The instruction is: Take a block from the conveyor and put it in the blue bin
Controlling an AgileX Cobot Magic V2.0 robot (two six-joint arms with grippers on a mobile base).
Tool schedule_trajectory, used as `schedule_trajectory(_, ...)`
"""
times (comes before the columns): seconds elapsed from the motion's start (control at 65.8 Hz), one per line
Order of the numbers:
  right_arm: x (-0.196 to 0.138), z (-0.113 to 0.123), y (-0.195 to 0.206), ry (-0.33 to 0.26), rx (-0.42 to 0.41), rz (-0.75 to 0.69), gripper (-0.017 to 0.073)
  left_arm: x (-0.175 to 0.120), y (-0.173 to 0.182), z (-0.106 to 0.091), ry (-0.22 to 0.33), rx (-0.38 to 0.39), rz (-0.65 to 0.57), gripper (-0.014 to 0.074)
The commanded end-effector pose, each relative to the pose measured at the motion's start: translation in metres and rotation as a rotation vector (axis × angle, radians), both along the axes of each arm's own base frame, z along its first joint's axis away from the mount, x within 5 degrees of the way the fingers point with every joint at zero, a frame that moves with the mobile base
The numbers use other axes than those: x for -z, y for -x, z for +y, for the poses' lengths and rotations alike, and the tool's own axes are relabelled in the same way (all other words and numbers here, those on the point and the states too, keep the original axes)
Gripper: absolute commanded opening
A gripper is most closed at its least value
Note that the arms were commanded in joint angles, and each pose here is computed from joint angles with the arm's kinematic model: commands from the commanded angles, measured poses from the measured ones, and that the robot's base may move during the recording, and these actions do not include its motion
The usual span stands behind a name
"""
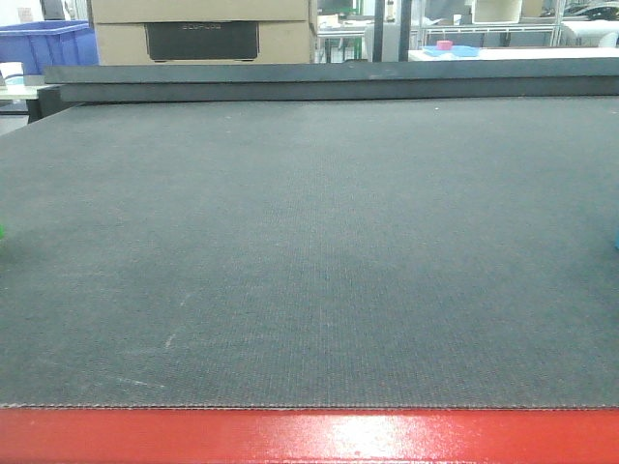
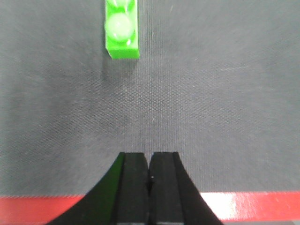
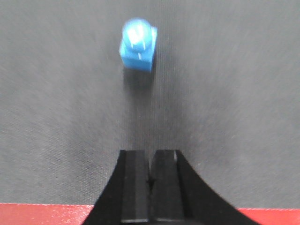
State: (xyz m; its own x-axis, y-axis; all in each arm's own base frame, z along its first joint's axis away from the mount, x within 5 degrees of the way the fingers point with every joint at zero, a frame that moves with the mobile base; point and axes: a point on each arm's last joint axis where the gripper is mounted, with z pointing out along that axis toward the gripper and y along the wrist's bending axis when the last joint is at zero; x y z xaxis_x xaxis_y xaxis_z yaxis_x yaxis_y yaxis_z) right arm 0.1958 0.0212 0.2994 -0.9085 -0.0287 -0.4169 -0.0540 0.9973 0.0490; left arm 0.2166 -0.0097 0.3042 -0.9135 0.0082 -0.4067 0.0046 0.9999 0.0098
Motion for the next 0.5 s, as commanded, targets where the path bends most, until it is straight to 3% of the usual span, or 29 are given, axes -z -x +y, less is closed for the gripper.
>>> schedule_trajectory(0.0, 0.003, 0.0, -0.021, 0.001, 0.027, 0.046, -0.0146, 0.003, -0.01, -0.004, 0.051, -0.012, -0.003, -0.0111)
schedule_trajectory(0.122, 0.005, 0.003, -0.051, 0.004, 0.034, 0.079, 0.0006, 0.007, -0.016, -0.006, 0.076, -0.017, 0.001, -0.0111)
schedule_trajectory(0.213, 0.006, 0.005, -0.072, -0.001, 0.049, 0.096, 0.0216, 0.007, -0.016, -0.006, 0.078, -0.017, 0.003, -0.0111)
schedule_trajectory(0.289, 0.01, 0.006, -0.089, -0.006, 0.057, 0.097, 0.0329, 0.007, -0.016, -0.006, 0.078, -0.017, 0.003, -0.0111)
schedule_trajectory(0.486, 0.046, 0.009, -0.12, -0.001, 0.06, 0.153, 0.036, 0.007, -0.016, -0.007, 0.091, -0.02, 0.003, -0.0111)
